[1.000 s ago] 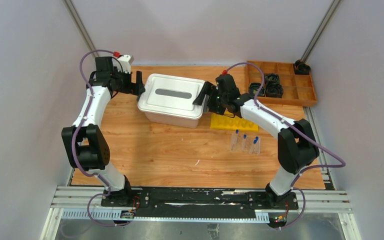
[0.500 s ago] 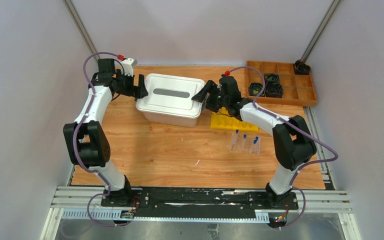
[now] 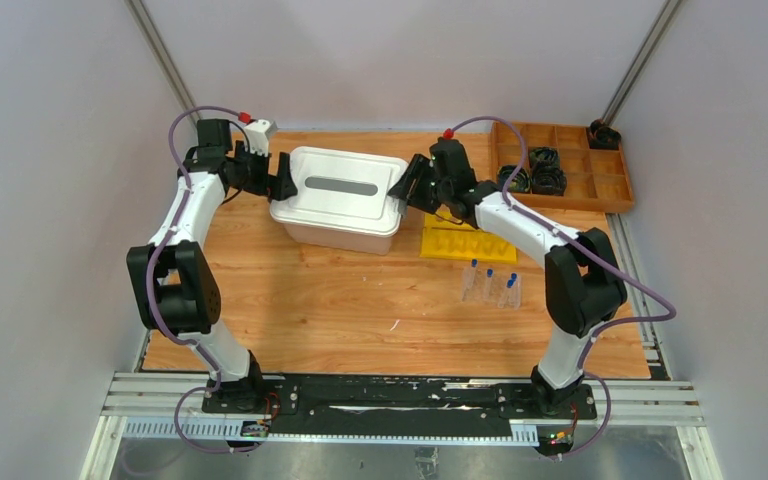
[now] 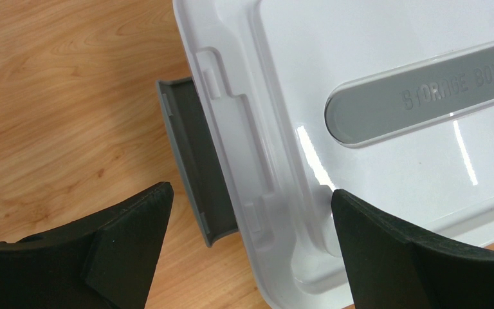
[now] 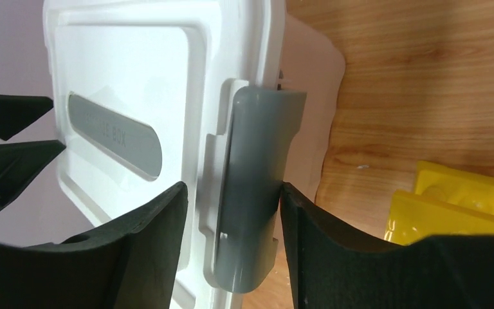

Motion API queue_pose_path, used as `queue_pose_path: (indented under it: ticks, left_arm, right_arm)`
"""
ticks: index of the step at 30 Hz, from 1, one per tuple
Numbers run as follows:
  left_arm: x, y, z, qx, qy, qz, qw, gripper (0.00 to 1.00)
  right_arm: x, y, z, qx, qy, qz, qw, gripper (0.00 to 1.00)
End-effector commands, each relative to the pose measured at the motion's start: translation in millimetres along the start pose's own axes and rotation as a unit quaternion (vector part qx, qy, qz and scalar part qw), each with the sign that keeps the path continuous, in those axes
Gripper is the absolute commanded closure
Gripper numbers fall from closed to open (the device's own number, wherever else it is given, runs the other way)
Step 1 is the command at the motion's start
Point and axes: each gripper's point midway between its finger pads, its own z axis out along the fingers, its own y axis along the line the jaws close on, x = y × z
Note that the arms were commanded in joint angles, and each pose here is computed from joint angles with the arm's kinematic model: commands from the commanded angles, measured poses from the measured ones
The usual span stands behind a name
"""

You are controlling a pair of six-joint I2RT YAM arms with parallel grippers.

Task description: Organize the chemistry lab equipment

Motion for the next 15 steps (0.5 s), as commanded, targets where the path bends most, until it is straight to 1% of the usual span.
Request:
queue_pose_path:
  ticks: [1,6,9,12,15]
  left_arm:
    - [5.2,-0.1,0.1,0.007,0.009,0.013,1.000,0.00]
    - [12.4,1.9,1.7,0.005,0.017,0.022,1.000,0.00]
    - [14.9,1.5,2.2,0.007,0.020,0.024,0.999,0.00]
    - [14.1,1.0,0.5,0.007,0.021,0.027,0.999,0.00]
    - [10.5,3.1,-3.5,-0.001,0.023,0.030,0.999,0.00]
  right_arm:
    - [-0.1,-4.8,-0.9,0.061,-0.006,-0.051,0.997,0.41]
    - [2.7,-9.2,0.7,0.103,-0.018,-0.073,0.992,0.41]
    - [6.2,-11.6,3.5,0.130,-0.016,-0.089,0.987,0.43]
    - [5.5,-13.2,3.4,0.146,-0.021,-0.105,0.983,0.50]
    - [0.6,-14.2,-0.4,0.161,-0.030,-0.120,0.979,0.60]
